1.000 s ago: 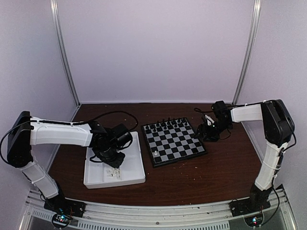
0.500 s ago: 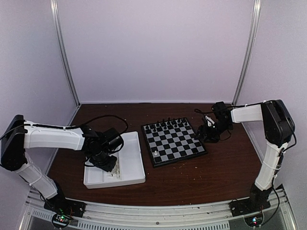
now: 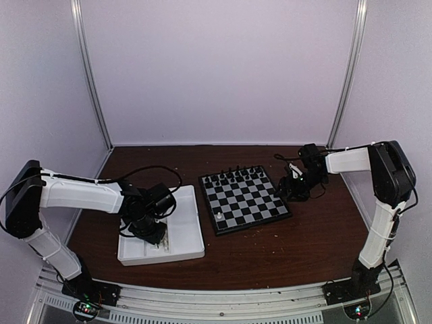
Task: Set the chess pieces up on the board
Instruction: Pick up the chess piece from the storage box.
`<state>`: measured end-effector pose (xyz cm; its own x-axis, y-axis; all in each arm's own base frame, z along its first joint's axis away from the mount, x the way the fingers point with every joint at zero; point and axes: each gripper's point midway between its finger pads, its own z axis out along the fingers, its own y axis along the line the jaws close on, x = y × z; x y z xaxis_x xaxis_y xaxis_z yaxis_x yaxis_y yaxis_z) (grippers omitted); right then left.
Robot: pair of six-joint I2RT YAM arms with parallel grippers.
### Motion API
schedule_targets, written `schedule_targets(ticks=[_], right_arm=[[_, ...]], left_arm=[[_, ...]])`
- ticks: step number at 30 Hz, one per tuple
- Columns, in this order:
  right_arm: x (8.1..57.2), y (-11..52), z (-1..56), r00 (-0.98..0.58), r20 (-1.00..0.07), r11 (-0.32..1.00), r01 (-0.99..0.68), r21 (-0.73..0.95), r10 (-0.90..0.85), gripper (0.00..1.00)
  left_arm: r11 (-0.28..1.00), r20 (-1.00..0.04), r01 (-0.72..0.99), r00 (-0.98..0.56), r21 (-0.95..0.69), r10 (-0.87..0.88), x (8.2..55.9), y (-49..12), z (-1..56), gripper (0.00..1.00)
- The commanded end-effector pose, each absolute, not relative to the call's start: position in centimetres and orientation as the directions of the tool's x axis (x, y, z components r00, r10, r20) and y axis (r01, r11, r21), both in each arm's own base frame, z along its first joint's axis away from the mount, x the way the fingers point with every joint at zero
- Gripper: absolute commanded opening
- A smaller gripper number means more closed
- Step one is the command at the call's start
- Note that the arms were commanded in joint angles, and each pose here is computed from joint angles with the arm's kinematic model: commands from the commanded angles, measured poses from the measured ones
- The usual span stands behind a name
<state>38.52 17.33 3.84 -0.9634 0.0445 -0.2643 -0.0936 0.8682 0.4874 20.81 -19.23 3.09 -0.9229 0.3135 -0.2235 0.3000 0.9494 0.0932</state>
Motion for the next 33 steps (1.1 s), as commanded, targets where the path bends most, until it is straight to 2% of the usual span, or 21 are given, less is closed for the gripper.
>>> schedule_targets(ticks=[1,10,20,25,29,33], right_arm=[[38.7,17.0,4.6,-0.955,-0.293,0.875,-0.100,0.474,0.049,0.71],[38.8,17.0,4.3,-0.956,-0.290,0.875,-0.099,0.474,0.049,0.71],[38.7,17.0,4.2,-0.956,-0.289,0.875,-0.096,0.474,0.051,0.71],[38.8,17.0,4.2,-0.956,-0.290,0.876,-0.097,0.473,0.051,0.71],[38.7,17.0,4.1,-0.956,-0.288,0.876,-0.095,0.473,0.052,0.71],[38.8,17.0,4.1,-0.956,-0.290,0.877,-0.094,0.471,0.053,0.71]], left_arm=[[0.957,-0.218,0.275,-0.932,0.086,0.288,20.8,-19.1,2.8,0.21],[0.958,-0.210,0.268,-0.935,0.103,0.284,20.5,-18.5,3.3,0.14],[0.956,-0.180,0.268,-0.941,0.118,0.286,20.1,-18.1,3.0,0.19],[0.956,-0.186,0.268,-0.940,0.117,0.287,20.2,-18.2,3.2,0.12],[0.955,-0.182,0.271,-0.940,0.120,0.290,20.2,-18.2,3.3,0.03],[0.951,-0.182,0.293,-0.934,0.098,0.306,20.4,-19.0,5.2,0.03]])
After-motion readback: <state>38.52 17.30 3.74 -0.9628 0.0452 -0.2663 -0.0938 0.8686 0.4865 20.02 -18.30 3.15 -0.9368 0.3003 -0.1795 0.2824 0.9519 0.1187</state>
